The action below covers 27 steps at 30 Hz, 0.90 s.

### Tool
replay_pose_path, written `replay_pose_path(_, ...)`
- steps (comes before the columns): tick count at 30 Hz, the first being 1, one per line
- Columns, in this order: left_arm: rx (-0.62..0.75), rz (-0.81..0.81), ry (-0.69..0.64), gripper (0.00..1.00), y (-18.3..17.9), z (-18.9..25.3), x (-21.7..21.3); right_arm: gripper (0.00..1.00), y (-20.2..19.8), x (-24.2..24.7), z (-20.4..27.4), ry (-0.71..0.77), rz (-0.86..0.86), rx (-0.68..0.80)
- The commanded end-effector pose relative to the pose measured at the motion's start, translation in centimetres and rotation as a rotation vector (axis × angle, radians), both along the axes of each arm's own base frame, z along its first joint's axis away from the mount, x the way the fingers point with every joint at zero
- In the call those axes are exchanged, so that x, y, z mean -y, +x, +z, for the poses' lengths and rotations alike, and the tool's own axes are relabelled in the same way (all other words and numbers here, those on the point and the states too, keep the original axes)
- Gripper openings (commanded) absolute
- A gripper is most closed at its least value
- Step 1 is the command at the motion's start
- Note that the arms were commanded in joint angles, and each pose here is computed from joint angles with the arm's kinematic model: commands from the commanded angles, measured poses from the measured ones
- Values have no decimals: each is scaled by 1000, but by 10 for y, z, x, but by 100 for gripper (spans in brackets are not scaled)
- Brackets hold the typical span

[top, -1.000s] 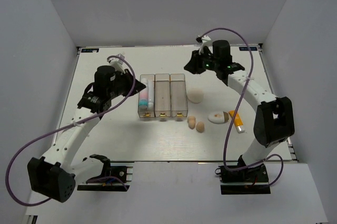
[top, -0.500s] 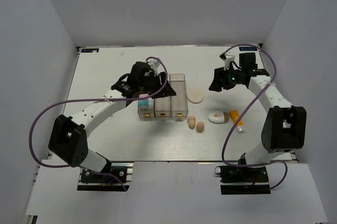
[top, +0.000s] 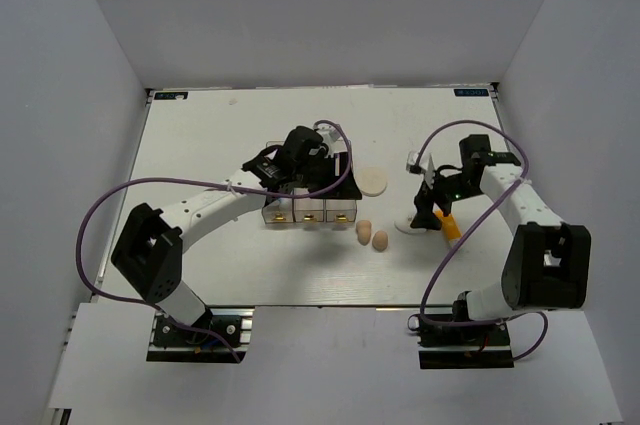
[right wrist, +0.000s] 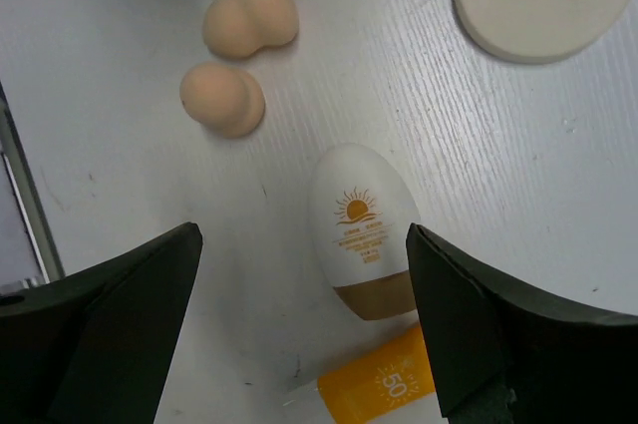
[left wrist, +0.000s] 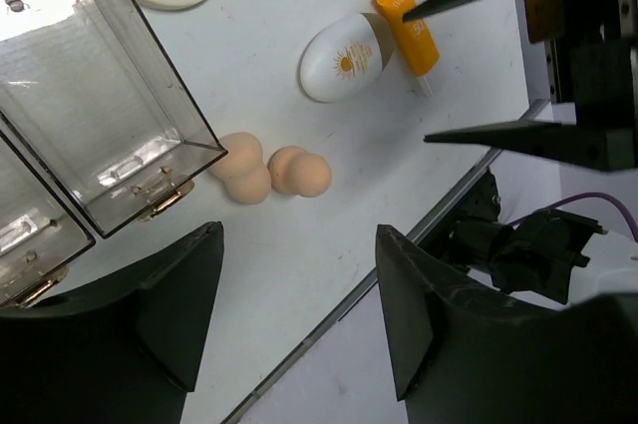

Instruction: Organize the makeup

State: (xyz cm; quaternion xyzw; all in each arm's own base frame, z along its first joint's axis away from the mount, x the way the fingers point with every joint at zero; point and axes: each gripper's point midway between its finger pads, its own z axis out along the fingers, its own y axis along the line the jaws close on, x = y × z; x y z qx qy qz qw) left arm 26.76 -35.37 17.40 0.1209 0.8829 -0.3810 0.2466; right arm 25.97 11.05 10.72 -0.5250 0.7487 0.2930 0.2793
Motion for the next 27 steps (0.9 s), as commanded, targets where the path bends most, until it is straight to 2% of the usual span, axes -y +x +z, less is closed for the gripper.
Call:
replay_pose_path(1,60,13,-10,73,5,19,1,89,4,1,-1,-48,175,224)
replay_pose_path(11,68,50,6,76,0,16,-12,89,0,16,-43,-180,283,198)
replay_pose_path(27,88,136,36,82,-7,16,-43,89,21,21,-85,-307,268,190)
